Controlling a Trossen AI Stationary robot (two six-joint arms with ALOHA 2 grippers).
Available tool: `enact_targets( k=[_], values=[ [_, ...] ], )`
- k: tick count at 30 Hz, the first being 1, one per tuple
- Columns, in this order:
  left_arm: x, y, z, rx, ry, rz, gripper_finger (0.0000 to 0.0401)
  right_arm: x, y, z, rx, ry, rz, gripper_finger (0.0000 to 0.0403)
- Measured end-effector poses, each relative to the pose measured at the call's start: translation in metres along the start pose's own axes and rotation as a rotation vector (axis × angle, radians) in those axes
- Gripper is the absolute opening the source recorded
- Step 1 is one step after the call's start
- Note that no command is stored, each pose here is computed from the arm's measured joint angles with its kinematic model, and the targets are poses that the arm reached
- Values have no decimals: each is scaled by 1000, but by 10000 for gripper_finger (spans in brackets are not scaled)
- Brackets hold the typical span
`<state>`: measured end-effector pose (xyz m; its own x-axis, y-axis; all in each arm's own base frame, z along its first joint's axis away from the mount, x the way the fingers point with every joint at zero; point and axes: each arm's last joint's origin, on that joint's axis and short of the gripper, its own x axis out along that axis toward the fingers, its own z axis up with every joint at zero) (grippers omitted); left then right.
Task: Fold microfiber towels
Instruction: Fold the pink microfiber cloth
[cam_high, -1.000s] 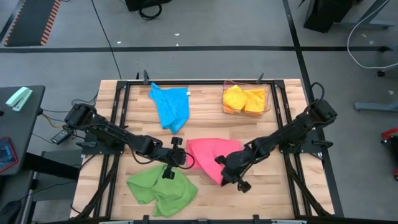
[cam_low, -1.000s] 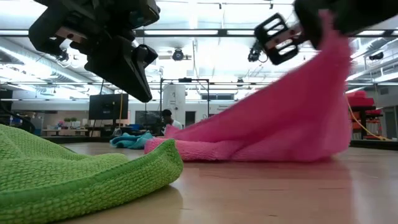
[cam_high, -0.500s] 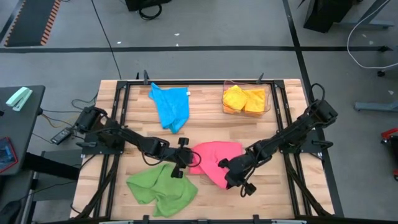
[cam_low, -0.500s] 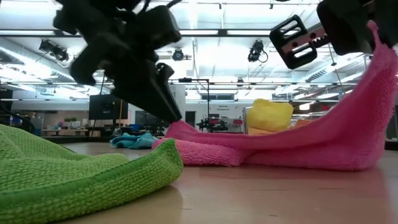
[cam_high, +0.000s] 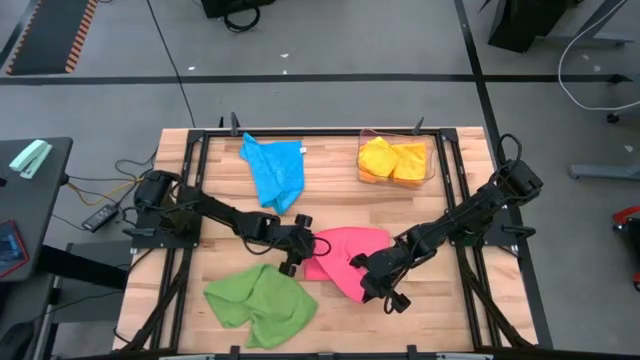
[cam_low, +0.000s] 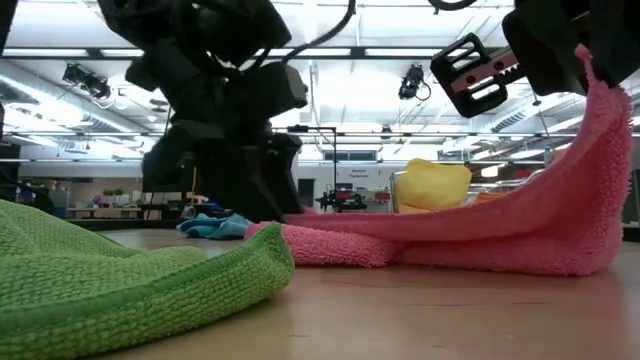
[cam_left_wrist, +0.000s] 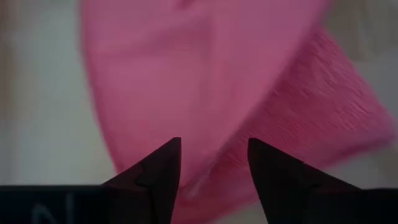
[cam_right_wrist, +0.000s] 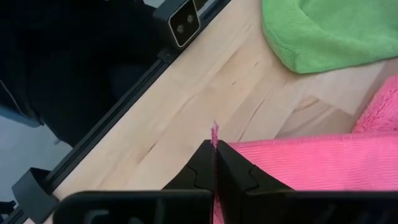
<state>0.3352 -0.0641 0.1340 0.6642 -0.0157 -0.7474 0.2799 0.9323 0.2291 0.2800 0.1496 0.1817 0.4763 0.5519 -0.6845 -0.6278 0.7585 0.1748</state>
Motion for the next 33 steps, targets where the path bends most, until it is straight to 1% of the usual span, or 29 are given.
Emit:
enact_targets(
  k=[3,6,10,14,18,20,24,26,30,33],
  values=[
    [1,8,-4,-22,11,-54,180,0,0,0,7,-2,-6,10],
    [2,15,-6,-38,12,-58,157,0,0,0,7,-3,-6,10],
    [2,15,-7,-38,18,-64,121,0,-1,0,8,-1,-28,10],
    [1,12,-9,-6,46,-78,75,0,-1,-1,15,7,-31,10],
    [-1,10,-4,4,72,-90,16,0,-2,-1,26,11,-78,10],
    [-3,11,2,5,93,-96,11,-1,-4,-2,41,21,-103,10],
    [-11,15,18,-1,164,-115,27,-13,-9,-2,115,33,-124,10],
    [-17,15,27,1,203,-127,27,-23,-9,-2,148,46,-134,10],
    [-31,12,49,19,235,-150,10,-47,-1,1,142,35,-163,10],
    [-42,9,67,27,228,-162,11,-67,4,4,130,9,-175,10]
  ],
)
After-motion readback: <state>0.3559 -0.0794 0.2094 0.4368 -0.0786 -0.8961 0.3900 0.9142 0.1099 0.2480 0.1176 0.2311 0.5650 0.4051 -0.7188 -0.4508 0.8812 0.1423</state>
